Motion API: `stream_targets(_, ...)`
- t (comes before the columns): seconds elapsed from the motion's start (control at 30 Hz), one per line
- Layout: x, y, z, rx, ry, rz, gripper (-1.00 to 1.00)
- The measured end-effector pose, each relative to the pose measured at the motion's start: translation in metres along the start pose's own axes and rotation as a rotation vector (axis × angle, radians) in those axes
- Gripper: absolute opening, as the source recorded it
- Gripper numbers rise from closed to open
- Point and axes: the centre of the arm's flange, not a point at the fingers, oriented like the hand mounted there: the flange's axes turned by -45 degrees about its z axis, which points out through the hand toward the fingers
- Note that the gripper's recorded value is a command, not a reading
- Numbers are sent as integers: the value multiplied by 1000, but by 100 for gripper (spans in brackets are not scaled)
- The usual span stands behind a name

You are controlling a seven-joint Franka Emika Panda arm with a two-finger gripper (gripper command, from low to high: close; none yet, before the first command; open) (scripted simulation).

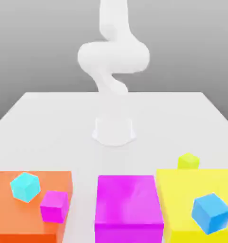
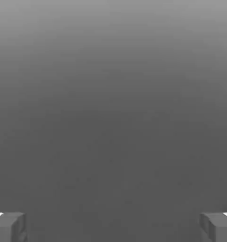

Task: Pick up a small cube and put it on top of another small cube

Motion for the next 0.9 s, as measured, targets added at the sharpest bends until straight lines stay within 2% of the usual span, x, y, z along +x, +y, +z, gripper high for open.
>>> stream_targets(0.2,-43,-60,101,115,-158,-73,0)
stream_targets(0.43,-129,-138,188,199,-340,-186,0)
stream_targets(0.67,-244,-200,239,232,-512,-326,0)
stream_targets(0.9,-369,-228,258,218,-658,-490,0)
